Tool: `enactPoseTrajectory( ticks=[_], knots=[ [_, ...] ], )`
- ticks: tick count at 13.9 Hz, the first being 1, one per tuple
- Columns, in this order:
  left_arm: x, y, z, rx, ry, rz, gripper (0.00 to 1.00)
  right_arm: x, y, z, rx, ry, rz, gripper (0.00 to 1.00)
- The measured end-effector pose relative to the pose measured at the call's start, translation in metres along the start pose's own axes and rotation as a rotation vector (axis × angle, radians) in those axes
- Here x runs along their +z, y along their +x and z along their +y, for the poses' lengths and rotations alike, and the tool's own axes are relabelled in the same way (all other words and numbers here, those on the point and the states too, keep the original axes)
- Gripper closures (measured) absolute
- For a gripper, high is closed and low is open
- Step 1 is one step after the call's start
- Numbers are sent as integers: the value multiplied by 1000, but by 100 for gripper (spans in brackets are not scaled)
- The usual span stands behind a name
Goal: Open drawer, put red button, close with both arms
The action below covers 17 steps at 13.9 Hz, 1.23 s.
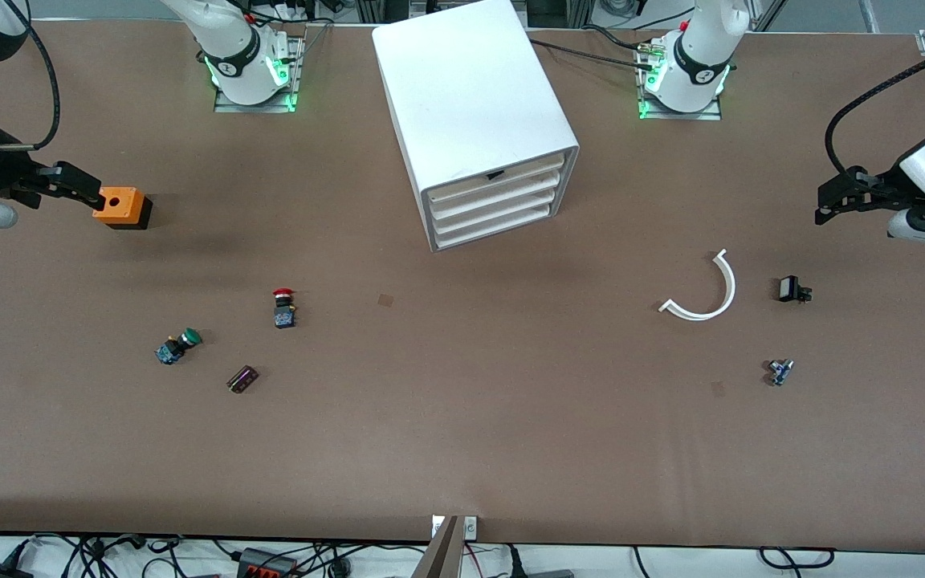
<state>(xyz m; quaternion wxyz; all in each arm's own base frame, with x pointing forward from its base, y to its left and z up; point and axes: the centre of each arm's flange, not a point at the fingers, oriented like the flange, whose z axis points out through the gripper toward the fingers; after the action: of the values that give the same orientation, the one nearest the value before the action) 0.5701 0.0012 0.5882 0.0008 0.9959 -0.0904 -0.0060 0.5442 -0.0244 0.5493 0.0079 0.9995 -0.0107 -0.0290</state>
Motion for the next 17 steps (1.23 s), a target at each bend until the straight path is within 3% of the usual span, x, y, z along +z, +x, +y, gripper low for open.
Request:
enactPoseTrajectory(
  ticks=[12, 17],
  knots=[
    [0, -1, 0, 0, -1, -5, 0, 10, 5, -2, -4, 1, -17, 0],
    [12, -16, 18, 24, -48, -156, 0, 53, 51, -43, -71, 9, -70, 0]
  ],
)
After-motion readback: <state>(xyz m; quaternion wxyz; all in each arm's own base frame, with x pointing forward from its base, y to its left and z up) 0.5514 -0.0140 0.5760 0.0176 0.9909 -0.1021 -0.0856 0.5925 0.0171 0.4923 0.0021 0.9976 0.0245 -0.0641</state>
